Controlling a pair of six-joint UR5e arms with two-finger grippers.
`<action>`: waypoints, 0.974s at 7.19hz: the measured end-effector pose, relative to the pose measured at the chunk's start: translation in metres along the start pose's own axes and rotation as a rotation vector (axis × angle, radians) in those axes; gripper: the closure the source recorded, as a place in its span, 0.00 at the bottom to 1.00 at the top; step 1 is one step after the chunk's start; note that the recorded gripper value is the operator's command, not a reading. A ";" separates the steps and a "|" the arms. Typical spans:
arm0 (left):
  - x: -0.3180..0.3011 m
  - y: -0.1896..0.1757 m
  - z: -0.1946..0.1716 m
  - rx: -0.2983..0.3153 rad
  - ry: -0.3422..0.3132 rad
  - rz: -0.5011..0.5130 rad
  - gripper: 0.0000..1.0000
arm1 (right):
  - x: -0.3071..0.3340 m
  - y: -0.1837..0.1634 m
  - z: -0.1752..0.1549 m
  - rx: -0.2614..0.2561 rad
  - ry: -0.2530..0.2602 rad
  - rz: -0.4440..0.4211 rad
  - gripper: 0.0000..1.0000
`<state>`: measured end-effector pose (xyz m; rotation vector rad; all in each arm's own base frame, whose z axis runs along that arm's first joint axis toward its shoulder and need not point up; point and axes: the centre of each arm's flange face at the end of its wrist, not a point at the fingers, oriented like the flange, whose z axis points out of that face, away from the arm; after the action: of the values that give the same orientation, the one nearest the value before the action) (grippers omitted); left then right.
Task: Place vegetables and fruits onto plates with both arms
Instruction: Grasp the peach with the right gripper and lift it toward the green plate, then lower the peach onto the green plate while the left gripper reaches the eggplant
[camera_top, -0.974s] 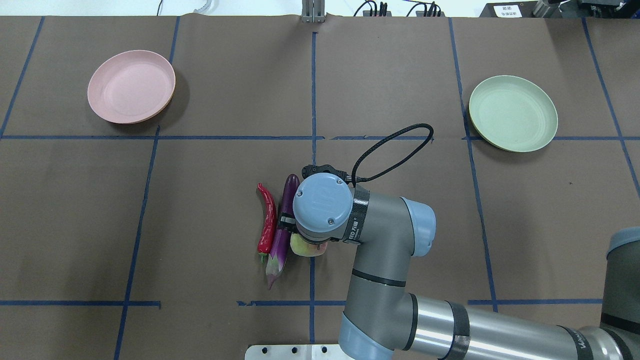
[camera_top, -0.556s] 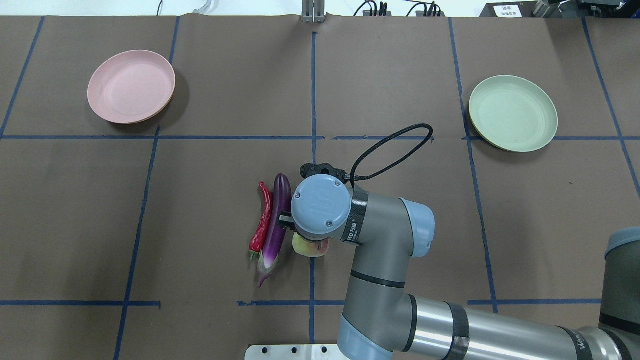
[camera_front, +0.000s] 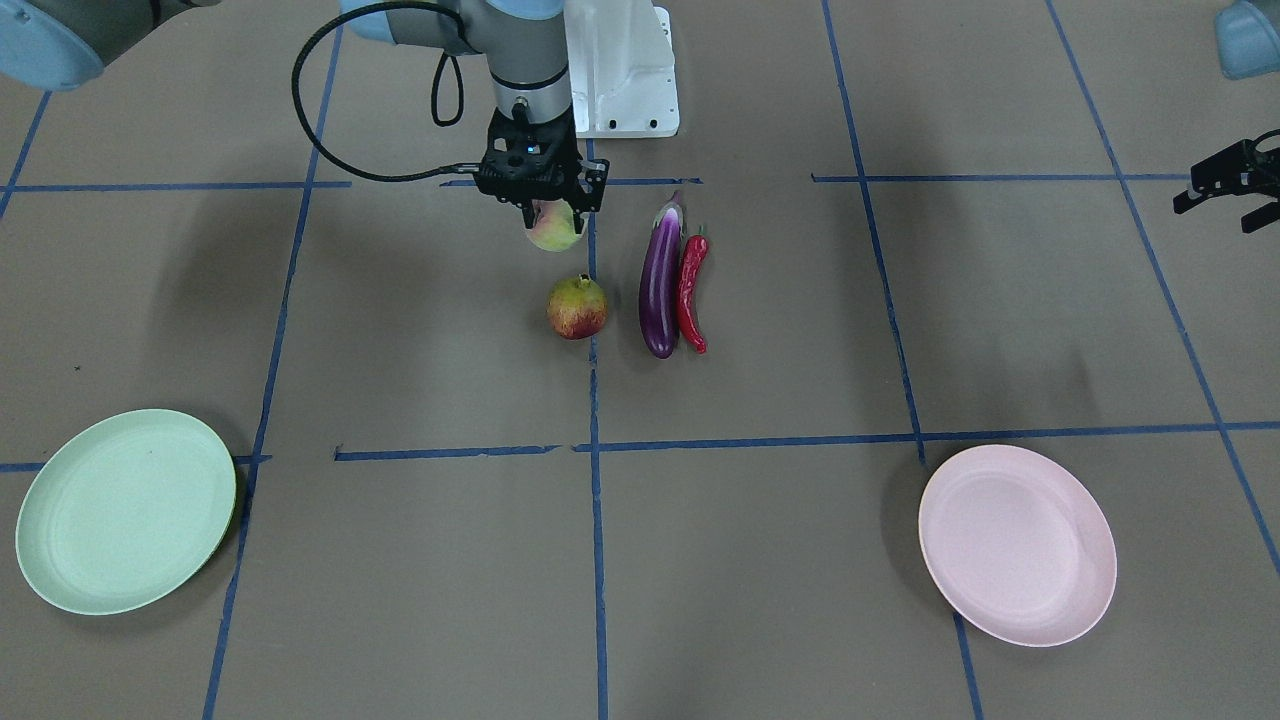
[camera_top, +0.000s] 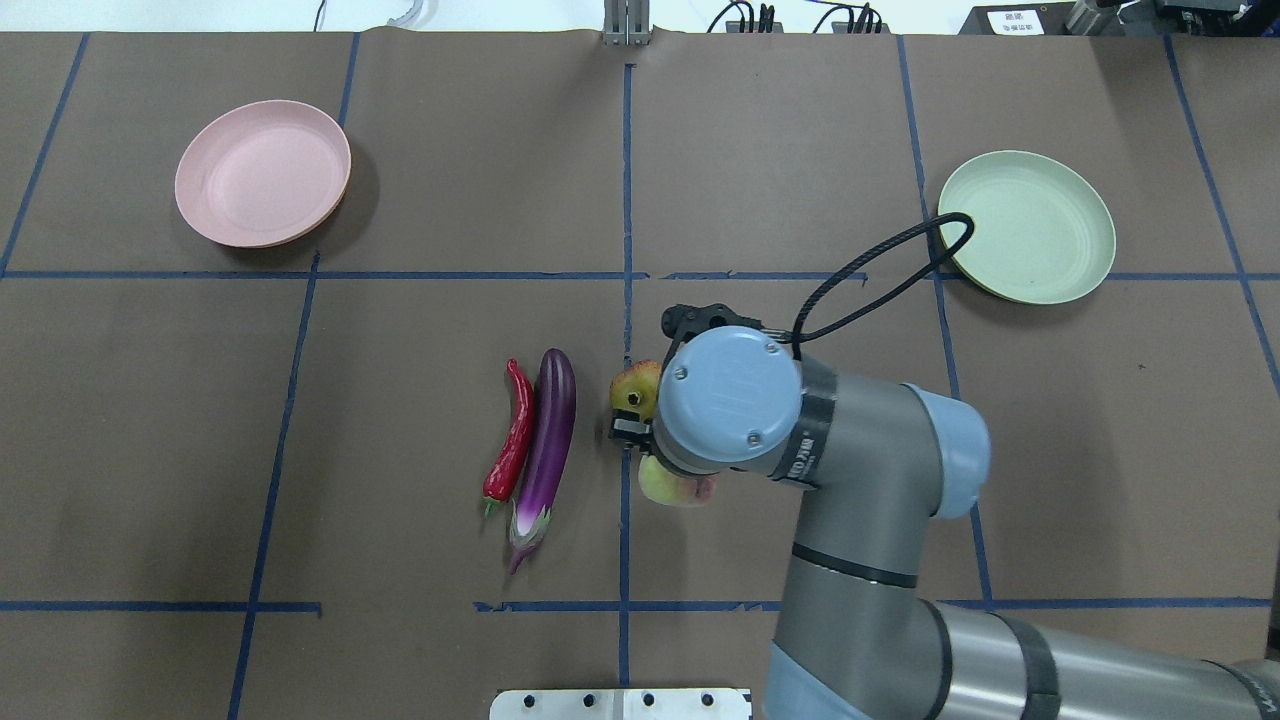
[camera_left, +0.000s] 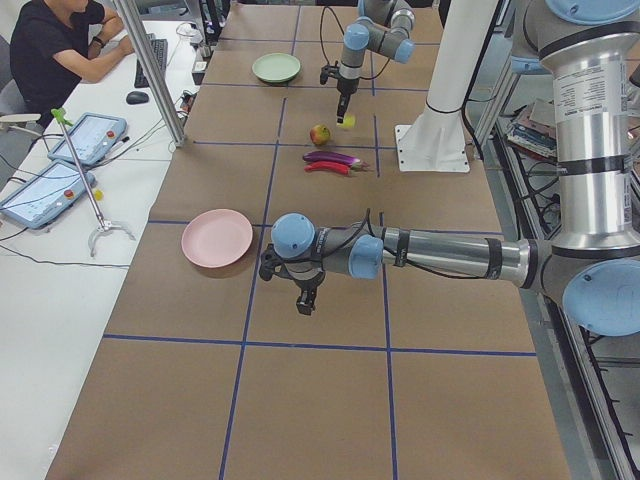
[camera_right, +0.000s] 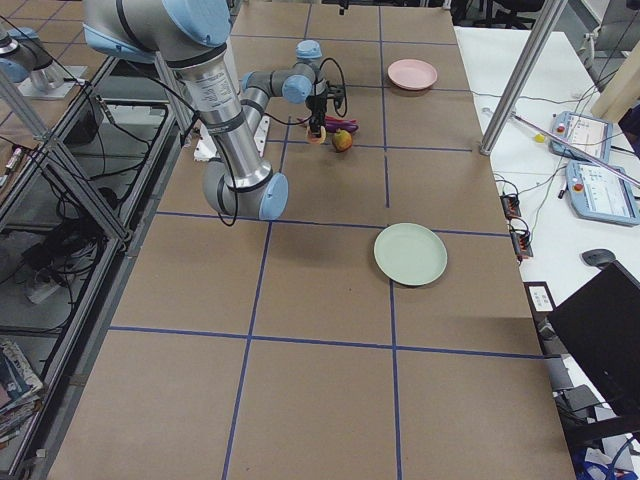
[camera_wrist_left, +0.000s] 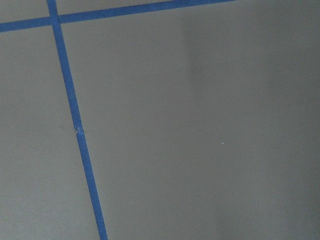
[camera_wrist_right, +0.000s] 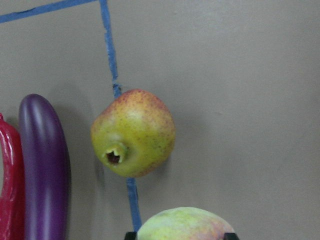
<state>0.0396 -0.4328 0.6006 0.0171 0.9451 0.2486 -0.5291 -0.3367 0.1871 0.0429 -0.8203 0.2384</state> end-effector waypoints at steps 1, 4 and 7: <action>0.016 -0.013 0.006 -0.004 0.008 0.019 0.00 | 0.026 -0.014 -0.011 -0.002 0.000 -0.019 1.00; 0.141 -0.070 0.051 -0.015 0.074 0.010 0.00 | 0.118 -0.113 -0.031 0.005 0.057 -0.151 1.00; 0.343 -0.112 0.111 0.028 0.110 -0.012 0.00 | 0.227 -0.251 -0.024 0.008 0.198 -0.296 1.00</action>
<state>0.3431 -0.4559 0.3778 0.0238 1.0582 0.2273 -0.3052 -0.5332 0.3497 0.1450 -0.6059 -0.0341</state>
